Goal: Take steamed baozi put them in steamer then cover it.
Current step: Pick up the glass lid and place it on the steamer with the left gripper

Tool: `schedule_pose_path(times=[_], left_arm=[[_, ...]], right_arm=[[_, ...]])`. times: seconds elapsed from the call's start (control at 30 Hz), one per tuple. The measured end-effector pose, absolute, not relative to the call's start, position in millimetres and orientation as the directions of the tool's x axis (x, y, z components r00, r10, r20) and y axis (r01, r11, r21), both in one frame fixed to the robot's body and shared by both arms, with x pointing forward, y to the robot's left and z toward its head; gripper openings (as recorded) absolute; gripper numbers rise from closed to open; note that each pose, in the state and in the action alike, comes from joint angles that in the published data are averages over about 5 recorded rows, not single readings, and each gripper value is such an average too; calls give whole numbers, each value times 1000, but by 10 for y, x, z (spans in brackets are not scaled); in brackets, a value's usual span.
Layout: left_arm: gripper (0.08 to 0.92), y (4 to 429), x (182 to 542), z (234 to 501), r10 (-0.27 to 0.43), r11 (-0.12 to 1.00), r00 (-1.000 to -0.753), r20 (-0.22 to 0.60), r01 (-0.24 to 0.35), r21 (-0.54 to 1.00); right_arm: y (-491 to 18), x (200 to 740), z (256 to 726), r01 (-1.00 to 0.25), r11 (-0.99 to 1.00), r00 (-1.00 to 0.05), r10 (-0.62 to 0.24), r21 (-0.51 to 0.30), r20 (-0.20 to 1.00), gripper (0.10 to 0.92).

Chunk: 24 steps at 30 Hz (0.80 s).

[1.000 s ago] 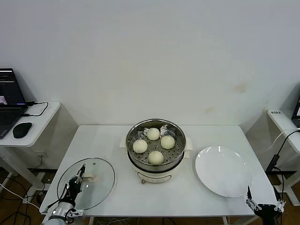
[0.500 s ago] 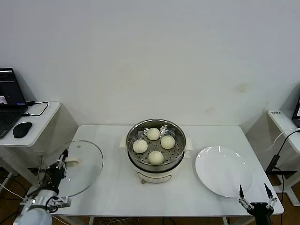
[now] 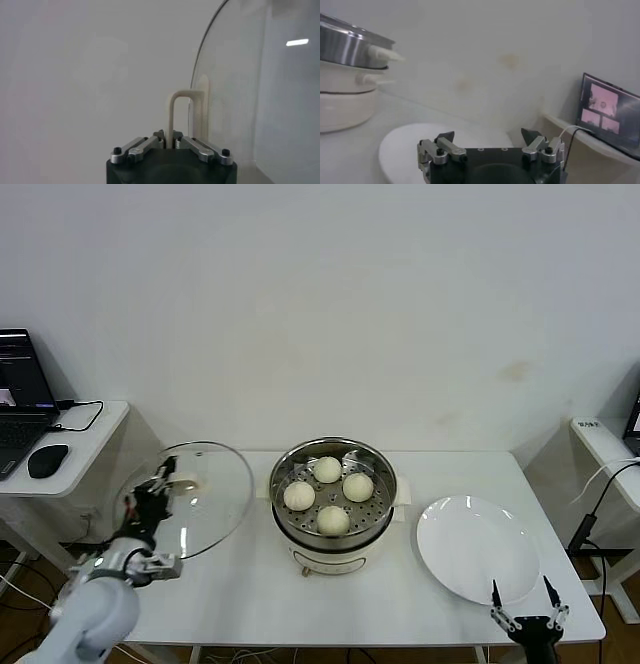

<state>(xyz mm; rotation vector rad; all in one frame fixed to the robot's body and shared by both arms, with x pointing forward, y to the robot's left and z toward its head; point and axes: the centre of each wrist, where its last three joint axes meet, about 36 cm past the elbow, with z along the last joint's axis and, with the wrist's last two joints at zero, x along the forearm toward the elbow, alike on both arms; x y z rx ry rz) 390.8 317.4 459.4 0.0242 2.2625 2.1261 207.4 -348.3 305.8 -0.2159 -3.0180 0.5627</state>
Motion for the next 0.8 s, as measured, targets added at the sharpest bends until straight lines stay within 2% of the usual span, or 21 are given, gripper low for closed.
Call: schedule_pose_path(times=[0.37, 0.8], left_arm=[[150, 2304, 4349, 4756, 103, 86, -995, 6, 15, 996], [150, 1253, 4623, 4717, 167, 65, -985, 43, 55, 996]], right_arm=[[-3325, 2115, 2944, 133, 912, -985, 163, -387, 47, 823], [-3264, 2122, 2866, 127, 895, -984, 169, -427, 62, 823]])
